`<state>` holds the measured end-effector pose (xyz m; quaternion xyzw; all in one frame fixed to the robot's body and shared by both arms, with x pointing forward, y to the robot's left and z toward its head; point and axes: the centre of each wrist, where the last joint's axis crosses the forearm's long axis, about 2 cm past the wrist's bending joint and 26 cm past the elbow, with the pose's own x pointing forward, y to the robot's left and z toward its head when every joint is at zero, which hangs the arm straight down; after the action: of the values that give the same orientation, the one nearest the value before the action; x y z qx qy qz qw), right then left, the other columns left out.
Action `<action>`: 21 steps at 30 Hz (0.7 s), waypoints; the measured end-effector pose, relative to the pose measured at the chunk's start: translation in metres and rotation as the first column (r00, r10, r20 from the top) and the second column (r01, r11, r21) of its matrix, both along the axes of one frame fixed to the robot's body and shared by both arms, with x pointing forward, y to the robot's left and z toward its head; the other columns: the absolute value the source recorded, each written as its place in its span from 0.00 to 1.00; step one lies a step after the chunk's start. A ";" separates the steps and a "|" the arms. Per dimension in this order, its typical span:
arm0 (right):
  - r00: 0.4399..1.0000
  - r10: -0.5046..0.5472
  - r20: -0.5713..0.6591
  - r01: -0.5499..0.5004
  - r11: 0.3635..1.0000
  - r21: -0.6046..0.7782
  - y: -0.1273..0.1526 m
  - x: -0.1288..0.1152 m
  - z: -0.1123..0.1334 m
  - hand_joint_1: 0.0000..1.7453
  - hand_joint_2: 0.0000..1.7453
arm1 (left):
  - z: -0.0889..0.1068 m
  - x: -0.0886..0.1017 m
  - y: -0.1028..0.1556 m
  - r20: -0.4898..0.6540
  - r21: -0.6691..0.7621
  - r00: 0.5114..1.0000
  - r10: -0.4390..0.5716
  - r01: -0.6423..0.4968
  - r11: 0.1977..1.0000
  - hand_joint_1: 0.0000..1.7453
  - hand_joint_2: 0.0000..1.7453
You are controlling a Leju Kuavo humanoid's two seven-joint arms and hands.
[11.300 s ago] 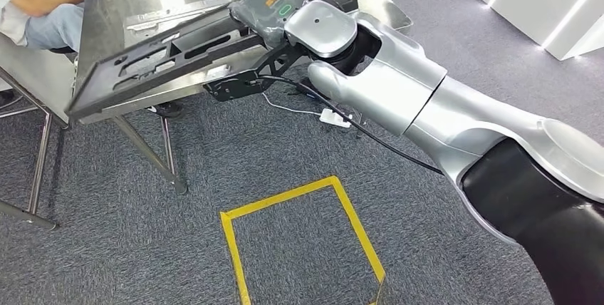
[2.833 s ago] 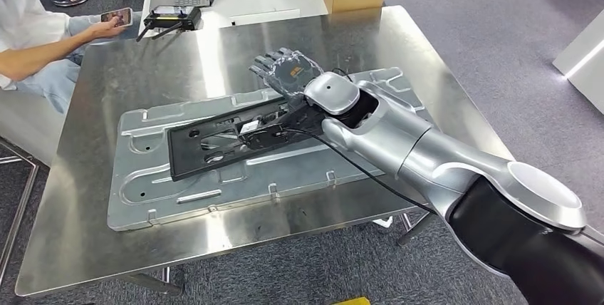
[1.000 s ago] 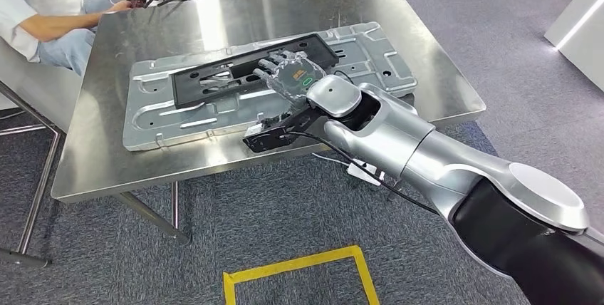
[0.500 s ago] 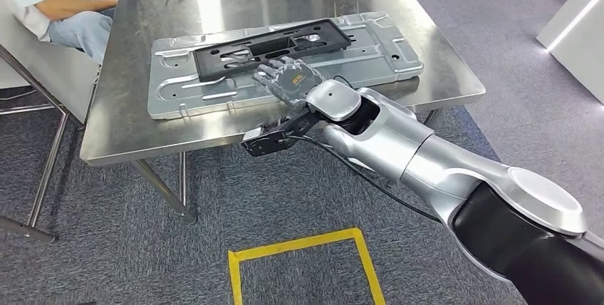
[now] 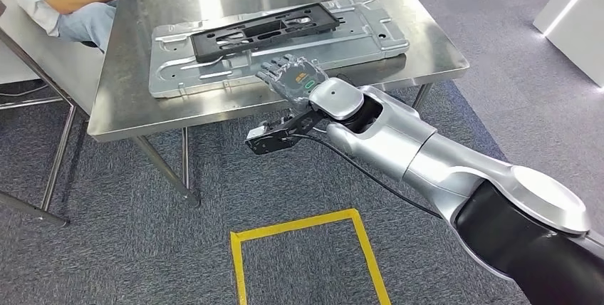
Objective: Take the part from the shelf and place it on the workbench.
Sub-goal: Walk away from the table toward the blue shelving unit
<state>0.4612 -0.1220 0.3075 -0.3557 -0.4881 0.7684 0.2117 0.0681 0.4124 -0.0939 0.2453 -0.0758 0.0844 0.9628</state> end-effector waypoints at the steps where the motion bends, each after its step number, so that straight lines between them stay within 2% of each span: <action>1: 1.000 0.000 0.000 0.000 1.000 0.000 0.000 0.000 0.000 0.00 0.00 | 0.000 0.001 0.000 0.001 0.001 1.000 0.000 0.000 1.000 0.00 0.00; 21: 1.000 0.005 0.003 -0.005 1.000 0.002 0.001 0.000 0.002 0.00 0.00 | 0.000 -0.001 -0.001 -0.005 -0.006 1.000 0.002 -0.002 1.000 0.00 0.00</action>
<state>0.4607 -0.1211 0.3093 -0.3554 -0.4901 0.7680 0.2091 0.0672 0.4111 -0.0944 0.2424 -0.0728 0.0848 0.9637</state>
